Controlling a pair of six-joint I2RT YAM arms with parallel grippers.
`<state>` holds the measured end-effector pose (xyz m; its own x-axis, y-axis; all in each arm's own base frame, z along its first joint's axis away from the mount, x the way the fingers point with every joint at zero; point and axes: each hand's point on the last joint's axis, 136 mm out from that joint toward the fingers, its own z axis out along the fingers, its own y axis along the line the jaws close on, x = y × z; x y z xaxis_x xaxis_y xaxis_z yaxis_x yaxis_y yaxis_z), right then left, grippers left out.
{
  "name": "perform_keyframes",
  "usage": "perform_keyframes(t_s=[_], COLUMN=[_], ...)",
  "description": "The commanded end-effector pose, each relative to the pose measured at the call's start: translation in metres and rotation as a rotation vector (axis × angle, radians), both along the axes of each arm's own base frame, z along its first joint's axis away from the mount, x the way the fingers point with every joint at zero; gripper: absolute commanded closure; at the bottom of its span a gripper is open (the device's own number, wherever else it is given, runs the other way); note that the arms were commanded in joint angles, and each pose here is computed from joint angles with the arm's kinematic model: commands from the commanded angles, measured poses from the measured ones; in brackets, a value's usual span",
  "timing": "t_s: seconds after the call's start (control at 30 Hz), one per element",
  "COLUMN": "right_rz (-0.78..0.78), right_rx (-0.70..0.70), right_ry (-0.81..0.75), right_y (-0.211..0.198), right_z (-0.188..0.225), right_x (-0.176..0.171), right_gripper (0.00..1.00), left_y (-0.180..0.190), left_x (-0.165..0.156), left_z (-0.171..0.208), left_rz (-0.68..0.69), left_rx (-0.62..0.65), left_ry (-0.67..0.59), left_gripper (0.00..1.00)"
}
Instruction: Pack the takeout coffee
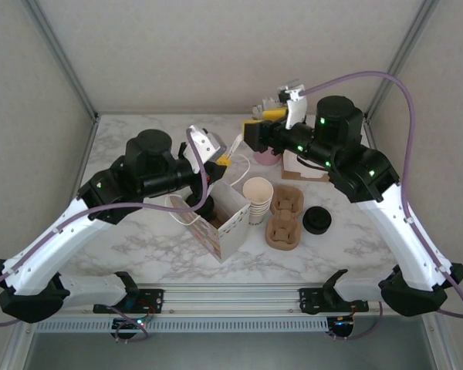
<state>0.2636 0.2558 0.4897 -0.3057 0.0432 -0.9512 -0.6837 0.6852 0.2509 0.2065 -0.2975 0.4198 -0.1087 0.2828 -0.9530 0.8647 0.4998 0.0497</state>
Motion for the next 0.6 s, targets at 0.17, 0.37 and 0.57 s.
perform_keyframes(t_s=[0.17,0.37,0.57], right_rz=[-0.378,-0.573,-0.696], right_rx=[0.063,-0.001,-0.047], right_ry=[-0.026,0.090,0.136], right_y=[-0.065,-0.097,-0.123], right_z=[-0.007,-0.049,-0.077], right_x=[0.020,0.026,0.023], right_gripper=[0.24,0.24,0.24], left_y=[0.000,0.012,0.020], left_x=[0.017,0.032,0.026], left_z=[0.007,-0.012,-0.017], left_rz=[0.119,0.232,0.234], left_rx=[-0.200,-0.205,-0.224], left_ry=[-0.065,-0.079,-0.087], left_gripper=[1.00,0.91,0.69])
